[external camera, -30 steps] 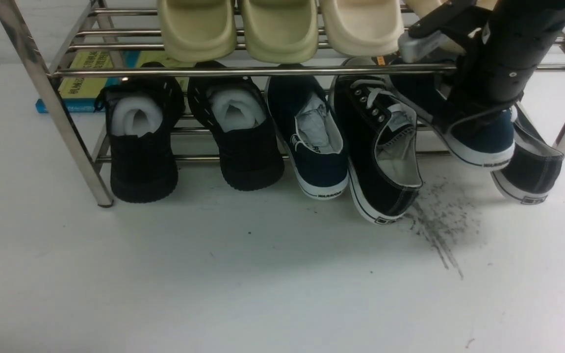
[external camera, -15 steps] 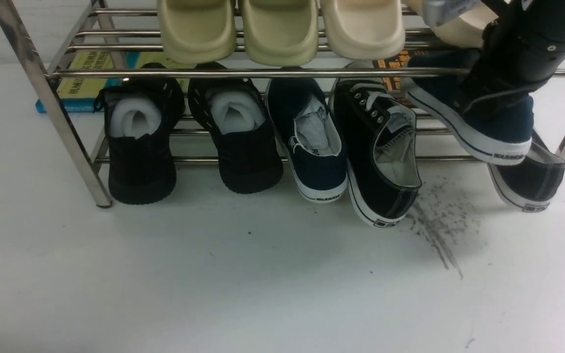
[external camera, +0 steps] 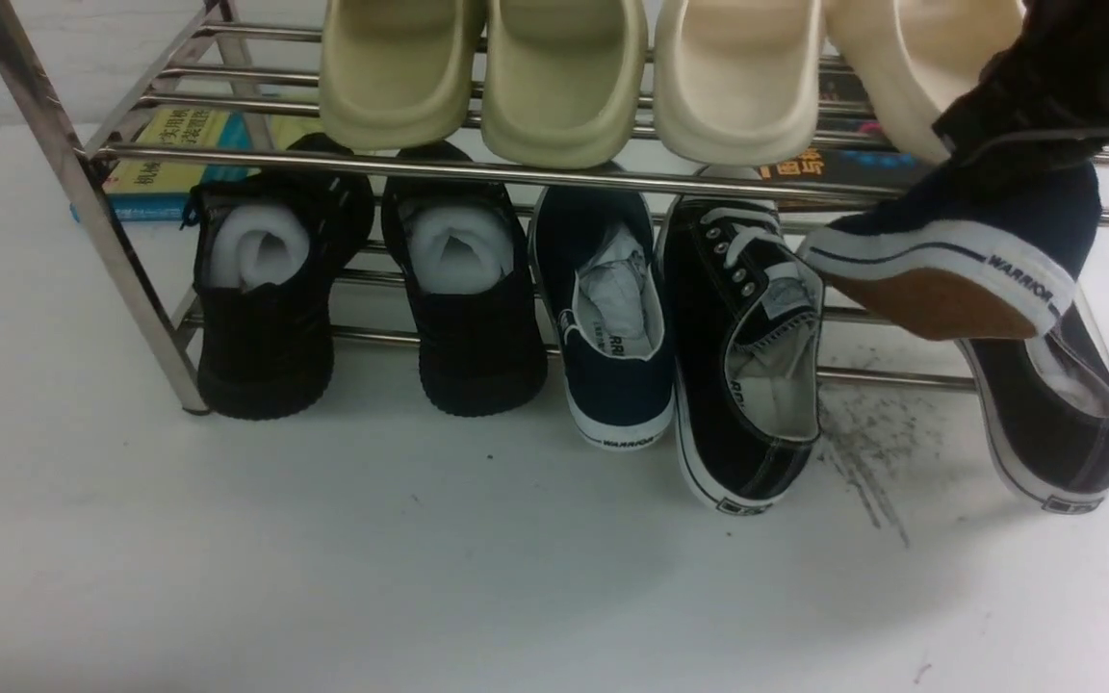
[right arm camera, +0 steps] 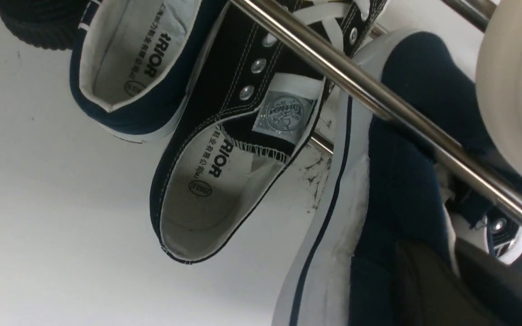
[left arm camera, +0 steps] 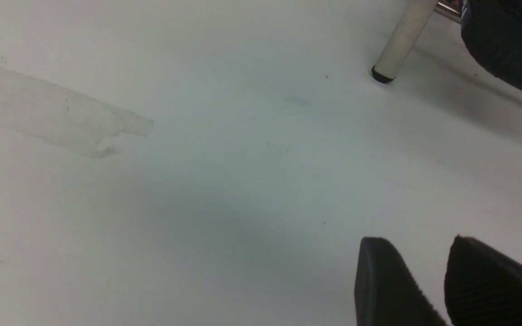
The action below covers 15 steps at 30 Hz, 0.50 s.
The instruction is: Take the shoes off the shelf with your hand on the white table.
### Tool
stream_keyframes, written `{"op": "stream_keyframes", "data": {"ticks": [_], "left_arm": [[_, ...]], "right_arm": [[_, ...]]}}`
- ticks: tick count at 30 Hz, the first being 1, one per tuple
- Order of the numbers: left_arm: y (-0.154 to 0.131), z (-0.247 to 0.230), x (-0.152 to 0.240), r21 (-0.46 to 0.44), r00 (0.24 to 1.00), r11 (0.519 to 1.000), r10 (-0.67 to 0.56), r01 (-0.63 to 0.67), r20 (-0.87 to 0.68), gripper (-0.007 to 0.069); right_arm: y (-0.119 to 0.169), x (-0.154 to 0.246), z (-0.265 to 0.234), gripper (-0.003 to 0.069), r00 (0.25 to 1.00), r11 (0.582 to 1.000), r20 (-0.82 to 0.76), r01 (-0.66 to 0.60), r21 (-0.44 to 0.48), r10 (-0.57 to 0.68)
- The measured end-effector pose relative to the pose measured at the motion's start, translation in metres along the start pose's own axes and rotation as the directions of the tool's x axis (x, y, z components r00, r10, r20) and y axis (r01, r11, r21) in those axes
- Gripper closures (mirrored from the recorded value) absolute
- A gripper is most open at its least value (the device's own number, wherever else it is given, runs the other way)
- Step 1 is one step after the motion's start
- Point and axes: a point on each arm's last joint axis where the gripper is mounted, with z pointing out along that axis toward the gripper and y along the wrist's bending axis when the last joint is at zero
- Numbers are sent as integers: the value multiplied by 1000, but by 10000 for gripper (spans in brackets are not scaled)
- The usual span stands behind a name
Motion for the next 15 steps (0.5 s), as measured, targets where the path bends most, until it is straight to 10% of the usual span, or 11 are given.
{"op": "stream_keyframes", "data": {"ticks": [15], "left_arm": [[0,0,0,0,1000,1000,0,0,0,386]], "right_arm": [[-8,13,42,621,993,995,-113,48,89,-37]]}}
